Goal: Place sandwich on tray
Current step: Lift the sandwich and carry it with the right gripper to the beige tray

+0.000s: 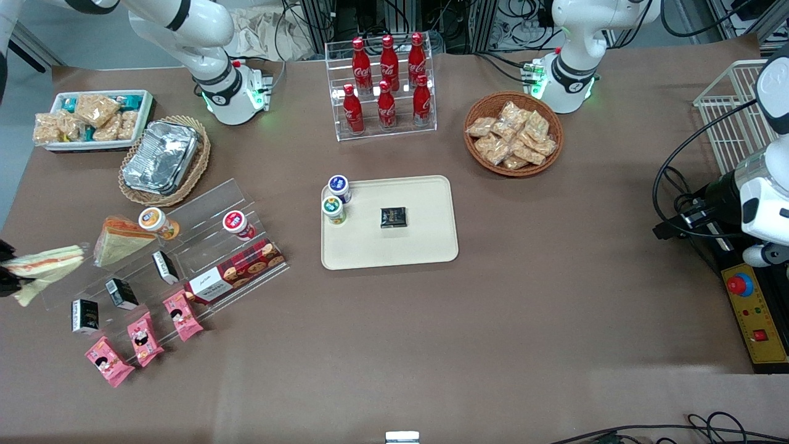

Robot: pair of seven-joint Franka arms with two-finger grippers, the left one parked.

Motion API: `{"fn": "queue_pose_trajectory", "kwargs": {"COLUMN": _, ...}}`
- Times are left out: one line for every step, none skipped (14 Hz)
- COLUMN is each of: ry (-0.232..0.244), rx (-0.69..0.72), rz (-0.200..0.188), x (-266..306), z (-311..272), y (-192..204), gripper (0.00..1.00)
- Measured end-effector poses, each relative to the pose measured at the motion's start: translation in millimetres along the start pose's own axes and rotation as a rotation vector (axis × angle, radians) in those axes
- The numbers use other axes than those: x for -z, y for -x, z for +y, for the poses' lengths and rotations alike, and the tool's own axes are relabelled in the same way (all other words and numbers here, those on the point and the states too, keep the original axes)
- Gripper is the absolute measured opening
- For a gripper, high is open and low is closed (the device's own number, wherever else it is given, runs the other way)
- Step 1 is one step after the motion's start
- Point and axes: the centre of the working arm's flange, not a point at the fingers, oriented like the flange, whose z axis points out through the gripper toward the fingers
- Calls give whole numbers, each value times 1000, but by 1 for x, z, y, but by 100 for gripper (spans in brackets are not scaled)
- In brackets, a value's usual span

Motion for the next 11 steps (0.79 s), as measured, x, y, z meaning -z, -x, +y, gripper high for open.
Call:
{"fn": "queue_pose_trajectory", "kwargs": {"ry": 9, "rx": -23, "rz": -12, "x": 3, "z": -16, "y": 24, "gripper": 23}}
{"fn": "queue_pose_trajectory", "kwargs": {"ry": 17, "rx": -49, "rz": -20, "x": 5, "z": -31, "y": 48, "gripper": 23}}
{"fn": "queue_pose_trajectory", "kwargs": {"ry": 21, "rx": -75, "rz": -23, "x": 5, "z": -46, "y": 70, "gripper": 23}}
{"fn": "queue_pose_trajectory", "kwargs": {"ry": 23, "rx": -98, "rz": -23, "x": 6, "z": -58, "y": 91, "gripper": 23}}
{"fn": "queue_pose_trajectory", "kwargs": {"ry": 25, "rx": -119, "rz": -24, "x": 6, "z": -70, "y": 111, "gripper": 23}}
{"fn": "queue_pose_trajectory", "kwargs": {"ry": 28, "rx": -141, "rz": -25, "x": 6, "z": -80, "y": 131, "gripper": 23}}
{"fn": "queue_pose_trajectory", "kwargs": {"ry": 31, "rx": -164, "rz": -26, "x": 6, "z": -90, "y": 151, "gripper": 23}}
{"fn": "queue_pose_trajectory", "kwargs": {"ry": 34, "rx": -186, "rz": -26, "x": 5, "z": -100, "y": 172, "gripper": 23}}
{"fn": "queue_pose_trajectory", "kwargs": {"ry": 37, "rx": -205, "rz": -26, "x": 4, "z": -109, "y": 193, "gripper": 23}}
{"fn": "queue_pose_trajectory", "kwargs": {"ry": 42, "rx": -222, "rz": -26, "x": 3, "z": -117, "y": 215, "gripper": 23}}
{"fn": "queue_pose_trajectory", "kwargs": {"ry": 47, "rx": -242, "rz": -25, "x": 0, "z": -125, "y": 236, "gripper": 23}}
